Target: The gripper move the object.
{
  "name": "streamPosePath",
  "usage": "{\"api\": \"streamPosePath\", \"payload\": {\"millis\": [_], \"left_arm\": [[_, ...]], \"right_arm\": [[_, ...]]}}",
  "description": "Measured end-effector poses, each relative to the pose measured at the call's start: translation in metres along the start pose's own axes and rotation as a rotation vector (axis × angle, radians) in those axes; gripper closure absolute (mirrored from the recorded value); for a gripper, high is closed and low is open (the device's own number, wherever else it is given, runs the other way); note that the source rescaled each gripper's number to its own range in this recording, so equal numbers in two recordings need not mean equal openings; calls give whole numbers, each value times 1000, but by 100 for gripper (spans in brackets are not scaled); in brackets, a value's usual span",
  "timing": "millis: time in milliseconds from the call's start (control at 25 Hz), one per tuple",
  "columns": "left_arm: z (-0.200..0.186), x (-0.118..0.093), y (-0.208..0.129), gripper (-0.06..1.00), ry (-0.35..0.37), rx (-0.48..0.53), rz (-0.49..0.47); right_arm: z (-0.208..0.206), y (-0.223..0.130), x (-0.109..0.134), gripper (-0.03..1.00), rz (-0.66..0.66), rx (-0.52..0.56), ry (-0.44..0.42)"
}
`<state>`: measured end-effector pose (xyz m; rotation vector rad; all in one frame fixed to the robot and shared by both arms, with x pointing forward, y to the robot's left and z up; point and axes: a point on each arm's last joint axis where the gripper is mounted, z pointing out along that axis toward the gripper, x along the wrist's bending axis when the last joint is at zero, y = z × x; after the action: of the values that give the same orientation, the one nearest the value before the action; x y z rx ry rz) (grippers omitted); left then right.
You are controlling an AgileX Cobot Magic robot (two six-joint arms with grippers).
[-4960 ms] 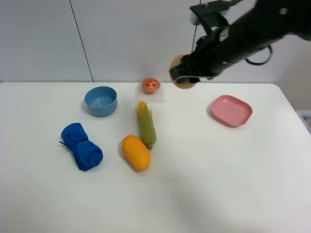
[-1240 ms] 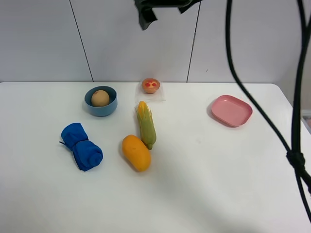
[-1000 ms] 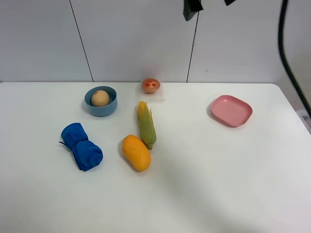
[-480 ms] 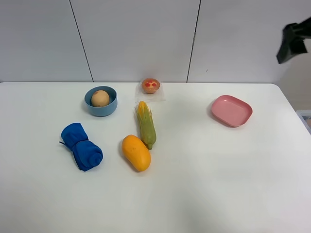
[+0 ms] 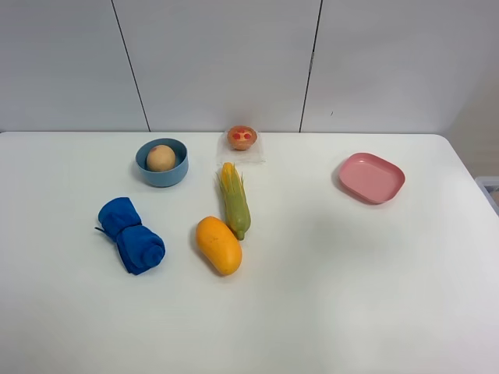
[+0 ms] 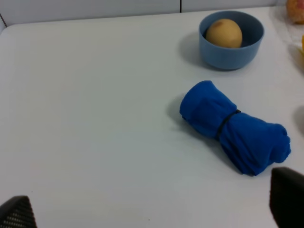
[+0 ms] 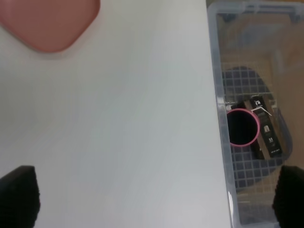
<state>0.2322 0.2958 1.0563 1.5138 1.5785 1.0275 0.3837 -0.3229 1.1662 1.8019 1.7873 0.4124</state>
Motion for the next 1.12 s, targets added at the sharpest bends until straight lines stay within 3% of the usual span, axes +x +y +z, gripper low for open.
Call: {"api": "streamPosePath", "payload": {"millis": [240, 480, 640, 880, 1120], "left_arm": [[0, 0, 0, -6, 0, 0, 0], [0, 0, 0, -6, 0, 0, 0], [0, 0, 0, -6, 0, 0, 0], [0, 0, 0, -6, 0, 0, -1], [0, 0, 0, -6, 0, 0, -1]], "right_arm": [[-17, -60, 8, -3, 26, -81, 21], [-28, -115, 17, -3, 124, -338, 43], [-22, -148, 22, -3, 127, -428, 29], [-5, -177, 27, -3, 130, -462, 25], [0, -182, 29, -3, 129, -435, 29]]}}
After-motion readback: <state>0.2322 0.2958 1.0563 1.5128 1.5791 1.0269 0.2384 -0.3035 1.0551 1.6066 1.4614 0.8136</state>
